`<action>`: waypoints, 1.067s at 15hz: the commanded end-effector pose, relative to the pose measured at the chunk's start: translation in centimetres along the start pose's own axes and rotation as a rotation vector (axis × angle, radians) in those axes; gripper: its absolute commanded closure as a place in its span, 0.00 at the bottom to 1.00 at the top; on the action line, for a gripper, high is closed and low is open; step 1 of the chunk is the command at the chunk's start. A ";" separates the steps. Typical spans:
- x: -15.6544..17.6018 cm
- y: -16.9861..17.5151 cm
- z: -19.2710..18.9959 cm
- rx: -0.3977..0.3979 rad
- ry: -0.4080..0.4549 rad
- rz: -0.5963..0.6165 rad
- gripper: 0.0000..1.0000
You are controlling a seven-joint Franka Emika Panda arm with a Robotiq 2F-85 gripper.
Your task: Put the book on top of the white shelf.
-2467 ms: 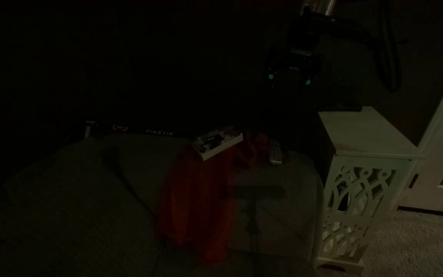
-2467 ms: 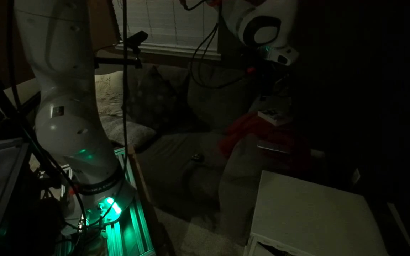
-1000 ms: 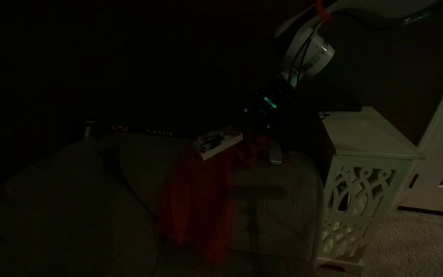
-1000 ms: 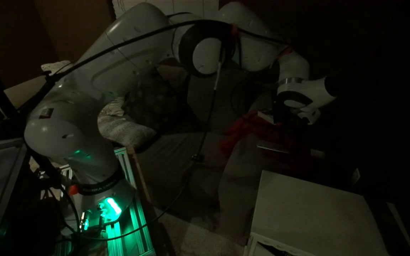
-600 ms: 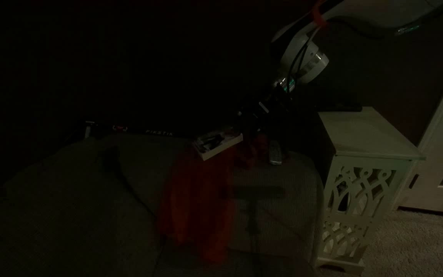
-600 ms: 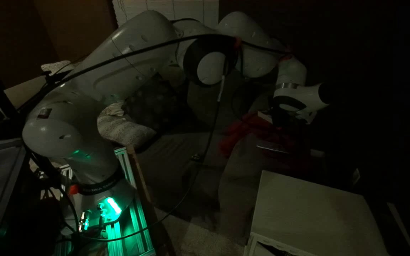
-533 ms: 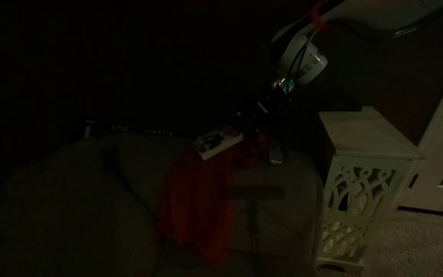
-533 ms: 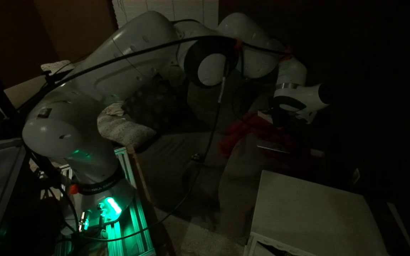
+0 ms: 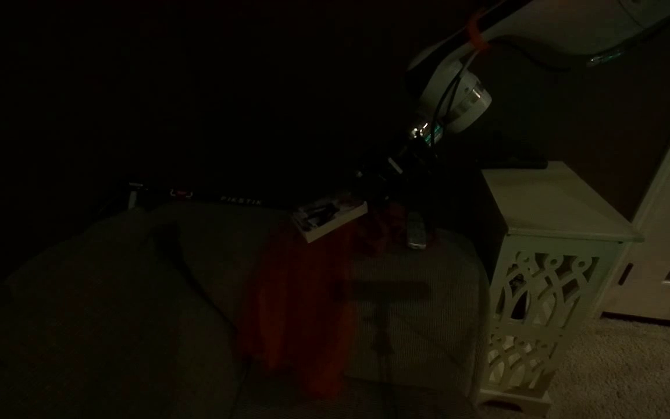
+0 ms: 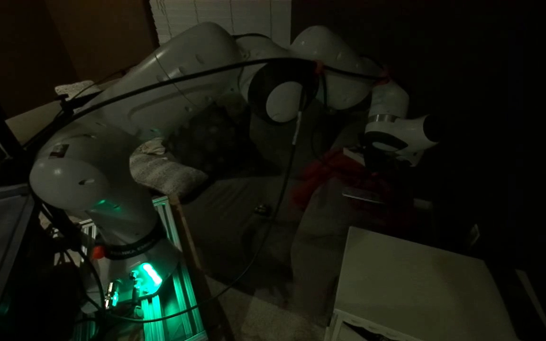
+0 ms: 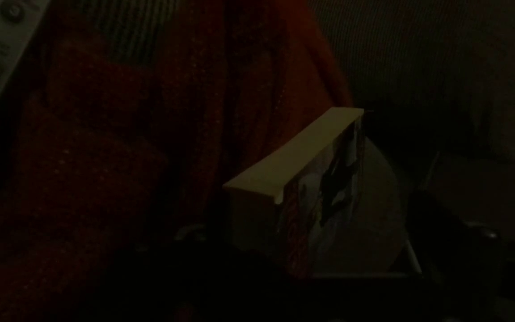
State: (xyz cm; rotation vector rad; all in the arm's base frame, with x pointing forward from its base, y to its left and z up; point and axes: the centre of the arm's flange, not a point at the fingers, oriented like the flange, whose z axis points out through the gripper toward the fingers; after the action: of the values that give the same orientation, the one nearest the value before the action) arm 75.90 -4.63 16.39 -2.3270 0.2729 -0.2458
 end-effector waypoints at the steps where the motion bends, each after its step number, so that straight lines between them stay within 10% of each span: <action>1: 2.0 0.2 1.1 0.046 0.101 -0.024 0.00; 13: 3.2 3.3 4.9 0.016 0.135 0.017 0.00; 14: 3.1 3.5 5.2 0.020 0.129 0.023 0.25; 16: 3.1 3.8 5.6 0.021 0.128 0.025 0.34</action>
State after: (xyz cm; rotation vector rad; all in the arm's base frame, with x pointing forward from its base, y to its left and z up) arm 78.10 -4.60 10.79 -2.2909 0.3567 -0.3960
